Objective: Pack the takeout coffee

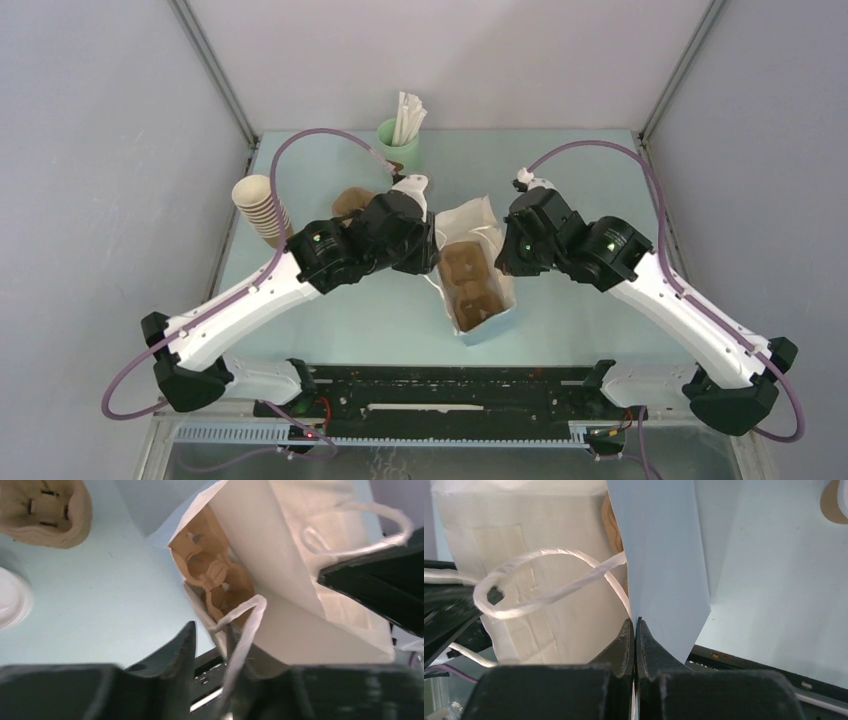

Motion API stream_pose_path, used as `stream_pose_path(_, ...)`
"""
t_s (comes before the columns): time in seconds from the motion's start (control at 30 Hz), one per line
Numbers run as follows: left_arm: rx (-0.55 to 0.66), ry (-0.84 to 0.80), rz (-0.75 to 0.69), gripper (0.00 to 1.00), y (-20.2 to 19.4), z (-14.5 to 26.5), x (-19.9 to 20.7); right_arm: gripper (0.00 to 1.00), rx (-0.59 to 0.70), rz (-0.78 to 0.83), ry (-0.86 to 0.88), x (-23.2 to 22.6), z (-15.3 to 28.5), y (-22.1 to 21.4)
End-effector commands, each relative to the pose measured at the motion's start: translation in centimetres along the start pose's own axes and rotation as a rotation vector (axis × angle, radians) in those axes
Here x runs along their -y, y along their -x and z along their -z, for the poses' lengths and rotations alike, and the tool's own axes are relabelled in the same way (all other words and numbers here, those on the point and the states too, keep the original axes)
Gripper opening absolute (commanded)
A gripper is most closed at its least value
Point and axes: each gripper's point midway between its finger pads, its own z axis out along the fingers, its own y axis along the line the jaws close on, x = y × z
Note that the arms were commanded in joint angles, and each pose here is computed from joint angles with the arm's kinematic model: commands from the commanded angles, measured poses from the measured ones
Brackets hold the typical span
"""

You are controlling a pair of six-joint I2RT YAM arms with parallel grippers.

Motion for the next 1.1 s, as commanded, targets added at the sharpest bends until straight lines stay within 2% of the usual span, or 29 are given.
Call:
stream_pose_path(0.0,0.073,0.072,-0.053,0.26,2.2,0.6,-0.9,0.00,0.157,-0.027,0.109,-1.7,1.5,3.0)
stream_pose_path(0.1,0.180,0.080,-0.089,0.08,4.9,1.7,-0.8,0.00,0.277,0.006,0.136,-1.7,2.1,5.1)
stream_pose_path(0.17,0.272,0.076,-0.114,0.01,7.4,3.0,-0.5,0.00,0.394,0.036,0.161,-1.8,2.4,6.8)
stream_pose_path(0.27,0.406,0.007,-0.144,0.00,10.8,5.4,1.0,0.00,0.573,0.083,0.260,-2.7,2.6,8.2)
stream_pose_path(0.37,0.495,-0.059,-0.156,0.00,12.4,7.1,2.0,0.00,0.665,0.089,0.340,-3.5,2.3,8.1)
stream_pose_path(0.47,0.524,-0.048,-0.161,0.00,12.6,7.1,1.6,0.00,0.686,0.049,0.325,-3.2,2.3,7.7)
stream_pose_path(0.6,0.492,0.002,-0.200,0.00,11.5,5.8,0.6,0.00,0.689,-0.005,0.379,-4.3,3.1,6.5)
stream_pose_path(0.73,0.459,0.041,-0.253,0.00,10.4,4.4,-0.3,0.00,0.710,-0.050,0.329,-4.3,3.1,5.4)
stream_pose_path(0.93,0.432,0.039,-0.242,0.00,9.3,2.7,-0.8,0.06,0.635,-0.088,0.251,-3.0,1.1,3.8)
stream_pose_path(1.07,0.414,0.029,-0.231,0.00,9.3,1.7,-0.4,0.08,0.622,-0.116,0.241,-2.2,1.2,3.9)
